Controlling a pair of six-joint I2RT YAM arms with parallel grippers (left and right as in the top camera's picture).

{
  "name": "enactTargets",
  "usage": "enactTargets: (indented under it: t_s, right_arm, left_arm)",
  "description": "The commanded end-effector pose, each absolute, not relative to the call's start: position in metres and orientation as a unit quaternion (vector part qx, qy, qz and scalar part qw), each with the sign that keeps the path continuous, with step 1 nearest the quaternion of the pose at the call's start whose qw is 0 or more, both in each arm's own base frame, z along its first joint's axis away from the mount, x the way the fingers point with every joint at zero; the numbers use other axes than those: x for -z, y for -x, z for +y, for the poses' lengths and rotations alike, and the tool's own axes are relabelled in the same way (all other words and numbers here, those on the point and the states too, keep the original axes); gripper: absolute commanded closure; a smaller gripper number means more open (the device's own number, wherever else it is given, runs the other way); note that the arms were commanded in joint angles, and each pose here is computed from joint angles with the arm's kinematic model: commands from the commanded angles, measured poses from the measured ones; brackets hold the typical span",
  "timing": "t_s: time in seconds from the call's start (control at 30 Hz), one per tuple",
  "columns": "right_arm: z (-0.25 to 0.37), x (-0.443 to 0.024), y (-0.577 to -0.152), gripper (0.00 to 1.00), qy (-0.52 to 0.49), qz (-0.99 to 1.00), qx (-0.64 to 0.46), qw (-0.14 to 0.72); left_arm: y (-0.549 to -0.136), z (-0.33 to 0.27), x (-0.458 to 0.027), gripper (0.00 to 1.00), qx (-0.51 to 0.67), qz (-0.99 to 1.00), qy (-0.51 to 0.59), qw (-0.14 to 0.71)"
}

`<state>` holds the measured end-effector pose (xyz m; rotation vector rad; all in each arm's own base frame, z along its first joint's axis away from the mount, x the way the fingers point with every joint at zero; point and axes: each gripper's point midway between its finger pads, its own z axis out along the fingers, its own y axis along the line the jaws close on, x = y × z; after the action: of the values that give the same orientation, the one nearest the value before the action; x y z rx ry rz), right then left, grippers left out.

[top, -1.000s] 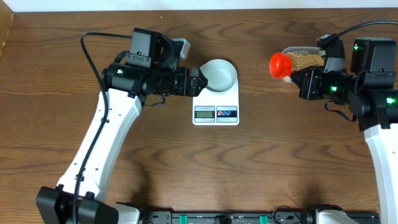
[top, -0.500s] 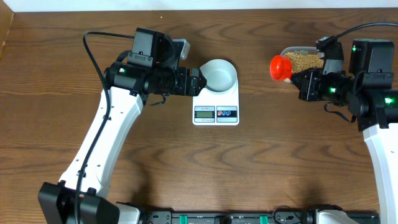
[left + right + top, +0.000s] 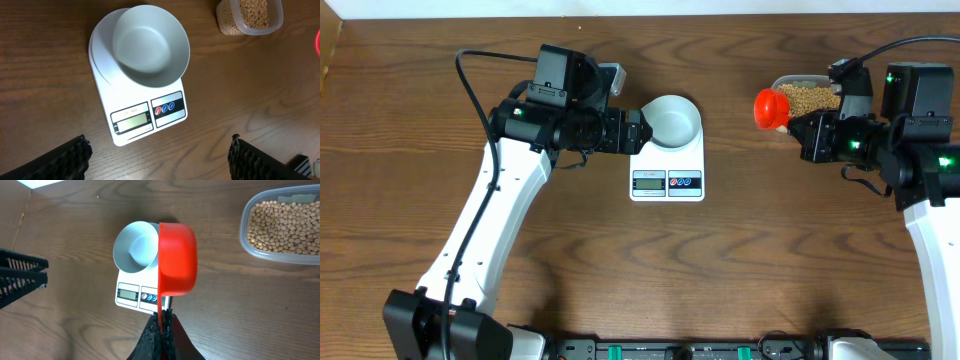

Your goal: Scoop item into bowl and weigh 50g on scale

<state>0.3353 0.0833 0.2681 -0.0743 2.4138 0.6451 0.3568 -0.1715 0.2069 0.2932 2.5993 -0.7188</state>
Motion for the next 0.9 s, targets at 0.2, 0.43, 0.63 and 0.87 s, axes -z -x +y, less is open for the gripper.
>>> enactTargets:
  t_s: [0.2, 0.43, 0.63, 0.87]
  right_arm:
    - [0.082, -0.267, -0.334, 0.99, 0.031, 0.917, -0.243, 0.316]
    - [0.082, -0.266, -0.334, 0.99, 0.030, 0.917, -0.243, 0.314]
    - [0.081, -0.266, -0.334, 0.99, 0.030, 0.918, -0.240, 0.315]
    - [0.078, -0.265, -0.336, 0.99, 0.026, 0.919, -0.229, 0.319]
  left_arm:
    - [-0.332, -0.183, -0.179, 0.26, 0.248, 0.947, -0.125, 0.160]
    - [-0.311, -0.197, -0.148, 0.90, 0.203, 0.962, -0.126, 0.133]
    - [-0.311, -0.211, -0.125, 0.93, 0.194, 0.962, -0.118, 0.150]
    - [-0.322, -0.225, -0.108, 0.92, 0.211, 0.952, -0.121, 0.188]
